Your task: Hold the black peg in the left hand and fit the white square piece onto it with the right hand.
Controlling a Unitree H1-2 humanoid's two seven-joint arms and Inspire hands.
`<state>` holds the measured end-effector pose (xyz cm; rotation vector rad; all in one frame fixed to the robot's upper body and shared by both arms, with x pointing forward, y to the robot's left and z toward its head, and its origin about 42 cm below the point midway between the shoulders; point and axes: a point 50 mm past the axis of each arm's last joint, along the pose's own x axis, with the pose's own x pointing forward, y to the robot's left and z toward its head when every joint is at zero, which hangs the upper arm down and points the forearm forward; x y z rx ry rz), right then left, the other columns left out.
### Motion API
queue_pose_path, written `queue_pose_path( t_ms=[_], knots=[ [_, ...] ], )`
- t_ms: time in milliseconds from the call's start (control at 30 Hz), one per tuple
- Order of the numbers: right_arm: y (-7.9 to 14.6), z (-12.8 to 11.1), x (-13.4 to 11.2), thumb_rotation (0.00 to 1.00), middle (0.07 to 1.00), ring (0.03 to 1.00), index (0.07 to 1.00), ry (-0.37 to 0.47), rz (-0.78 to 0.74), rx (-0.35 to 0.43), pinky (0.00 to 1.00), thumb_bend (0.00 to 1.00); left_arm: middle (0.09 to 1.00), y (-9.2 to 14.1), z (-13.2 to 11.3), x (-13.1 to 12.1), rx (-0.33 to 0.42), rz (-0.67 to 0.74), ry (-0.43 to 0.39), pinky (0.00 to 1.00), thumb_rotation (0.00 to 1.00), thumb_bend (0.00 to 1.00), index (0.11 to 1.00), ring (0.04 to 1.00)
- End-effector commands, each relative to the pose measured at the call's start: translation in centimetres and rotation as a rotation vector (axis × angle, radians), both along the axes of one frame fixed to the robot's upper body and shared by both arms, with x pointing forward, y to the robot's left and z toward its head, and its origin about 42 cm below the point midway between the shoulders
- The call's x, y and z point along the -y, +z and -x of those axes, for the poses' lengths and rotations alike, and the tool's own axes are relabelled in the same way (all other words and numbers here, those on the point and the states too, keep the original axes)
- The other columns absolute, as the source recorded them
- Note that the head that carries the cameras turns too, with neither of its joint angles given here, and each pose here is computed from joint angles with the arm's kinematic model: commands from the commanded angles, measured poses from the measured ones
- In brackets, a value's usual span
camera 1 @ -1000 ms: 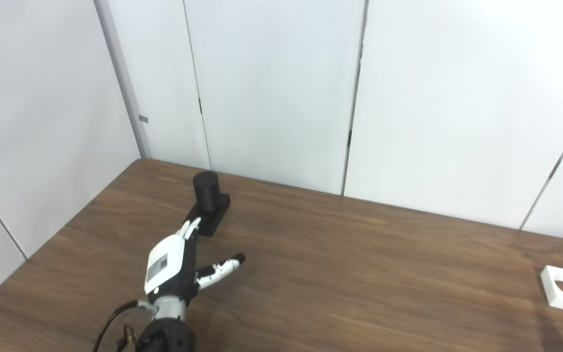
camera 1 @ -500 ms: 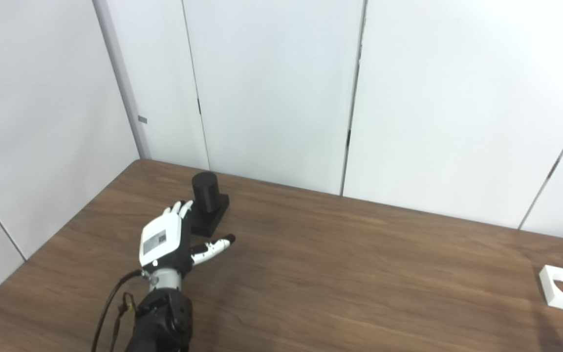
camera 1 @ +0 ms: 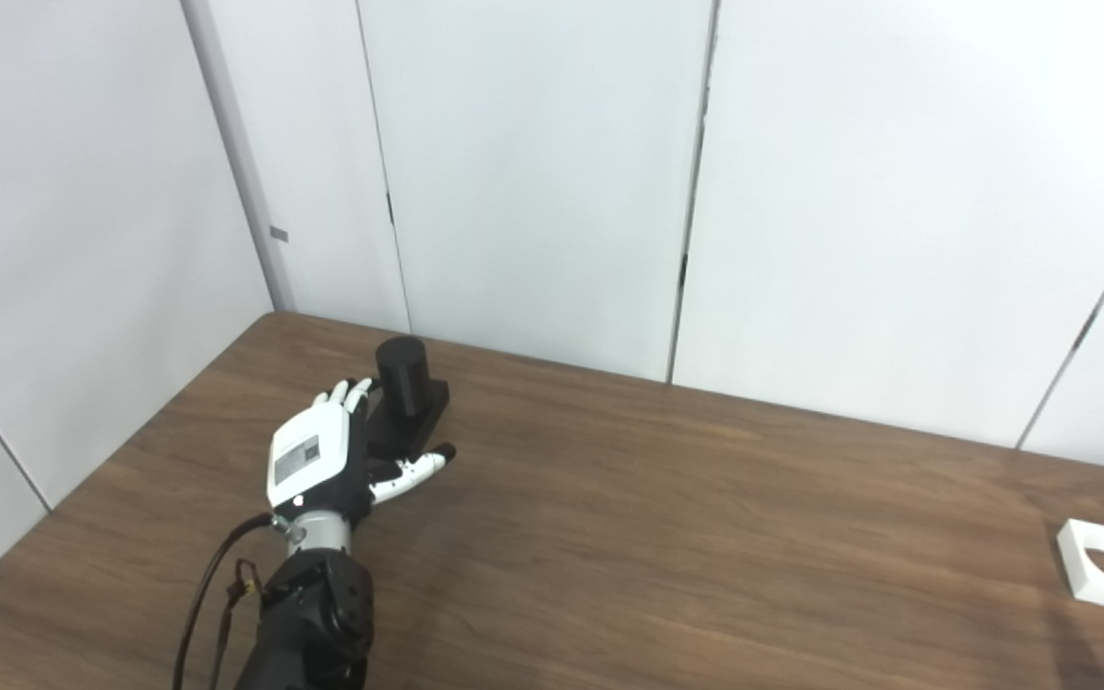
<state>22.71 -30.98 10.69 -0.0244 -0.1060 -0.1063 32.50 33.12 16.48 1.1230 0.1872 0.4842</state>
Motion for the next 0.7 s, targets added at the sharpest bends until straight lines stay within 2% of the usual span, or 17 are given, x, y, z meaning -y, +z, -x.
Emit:
queue_pose_path(
  t_ms=[0, 367, 667],
  knots=[
    [-2.4, 1.5, -0.8, 1.0, 1.0, 1.0, 1.0, -0.012, -0.048, -0.076, 1.0, 0.71, 0.961, 2.3, -1.3, -0.8, 0.058, -0.068, 0.015, 0.92, 0.64, 0.86, 0.896, 0.967],
    [-2.4, 1.6, -0.8, 1.0, 0.999, 1.0, 1.0, -0.012, -0.049, -0.07, 1.0, 0.7, 0.963, 1.9, -3.3, -2.6, -0.025, -0.149, 0.07, 0.93, 0.69, 0.87, 0.885, 0.975],
    [-2.4, 1.7, -0.8, 1.0, 0.991, 1.0, 1.0, -0.015, -0.049, -0.074, 1.0, 0.72, 0.964, 1.5, -4.7, -3.1, -0.084, -0.166, 0.085, 0.95, 0.71, 0.86, 0.875, 0.978]
  ],
)
